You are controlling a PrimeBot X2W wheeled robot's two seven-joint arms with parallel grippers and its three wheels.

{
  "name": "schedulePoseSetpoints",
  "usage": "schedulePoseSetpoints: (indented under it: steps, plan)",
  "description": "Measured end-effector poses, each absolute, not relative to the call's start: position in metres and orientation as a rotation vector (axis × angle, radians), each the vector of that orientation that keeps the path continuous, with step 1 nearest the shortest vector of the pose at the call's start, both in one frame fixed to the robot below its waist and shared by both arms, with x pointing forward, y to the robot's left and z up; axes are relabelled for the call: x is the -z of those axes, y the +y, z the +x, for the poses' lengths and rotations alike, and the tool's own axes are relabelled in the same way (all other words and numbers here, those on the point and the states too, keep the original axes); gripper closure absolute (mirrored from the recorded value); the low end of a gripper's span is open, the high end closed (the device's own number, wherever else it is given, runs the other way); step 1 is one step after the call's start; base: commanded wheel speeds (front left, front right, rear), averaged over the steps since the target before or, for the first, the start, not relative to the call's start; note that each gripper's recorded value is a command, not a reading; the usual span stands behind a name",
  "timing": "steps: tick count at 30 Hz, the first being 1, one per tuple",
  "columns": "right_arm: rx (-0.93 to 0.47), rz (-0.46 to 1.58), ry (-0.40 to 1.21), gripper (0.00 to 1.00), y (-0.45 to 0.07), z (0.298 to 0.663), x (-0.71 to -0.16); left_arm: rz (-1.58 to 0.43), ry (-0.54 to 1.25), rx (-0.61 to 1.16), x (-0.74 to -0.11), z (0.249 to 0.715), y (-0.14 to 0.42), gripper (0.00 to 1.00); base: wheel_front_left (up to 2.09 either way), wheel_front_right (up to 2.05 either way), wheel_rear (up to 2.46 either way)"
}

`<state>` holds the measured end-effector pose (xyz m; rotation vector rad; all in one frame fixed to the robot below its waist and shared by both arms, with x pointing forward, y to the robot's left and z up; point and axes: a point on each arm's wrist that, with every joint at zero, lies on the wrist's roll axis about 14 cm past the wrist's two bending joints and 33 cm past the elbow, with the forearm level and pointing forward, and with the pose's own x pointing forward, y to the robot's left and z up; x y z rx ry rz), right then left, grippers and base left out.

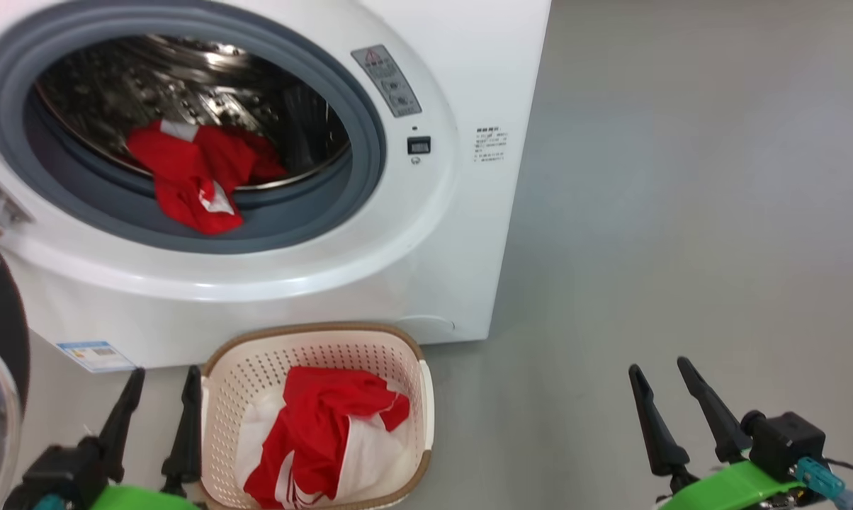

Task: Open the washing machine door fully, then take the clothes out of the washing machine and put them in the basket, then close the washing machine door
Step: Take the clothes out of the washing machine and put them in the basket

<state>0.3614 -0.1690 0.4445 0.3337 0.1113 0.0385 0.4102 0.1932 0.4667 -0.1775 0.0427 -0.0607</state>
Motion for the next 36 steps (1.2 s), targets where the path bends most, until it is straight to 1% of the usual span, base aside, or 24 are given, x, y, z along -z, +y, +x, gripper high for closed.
schedulePoseSetpoints:
  steps: [9, 14, 26, 36]
  plan:
    - [-0.038, 0.341, 0.098, 0.00, -0.171, 0.343, -0.449, -0.153, 0.005, 0.014, -0.479, 0.371, 0.209, 0.00, 0.00, 0.00, 0.00]
    - [-0.037, 0.346, 0.083, 0.00, -0.173, 0.341, -0.454, -0.145, 0.000, -0.010, -0.480, 0.356, 0.217, 0.00, 0.00, 0.00, 0.00]
    - [-0.030, 0.342, 0.092, 0.00, -0.176, 0.338, -0.451, -0.157, -0.021, -0.036, -0.485, 0.352, 0.221, 0.00, 0.00, 0.00, 0.00]
    - [-0.028, 0.343, 0.102, 0.00, -0.176, 0.340, -0.448, -0.166, -0.003, -0.042, -0.479, 0.353, 0.220, 0.00, 0.00, 0.00, 0.00]
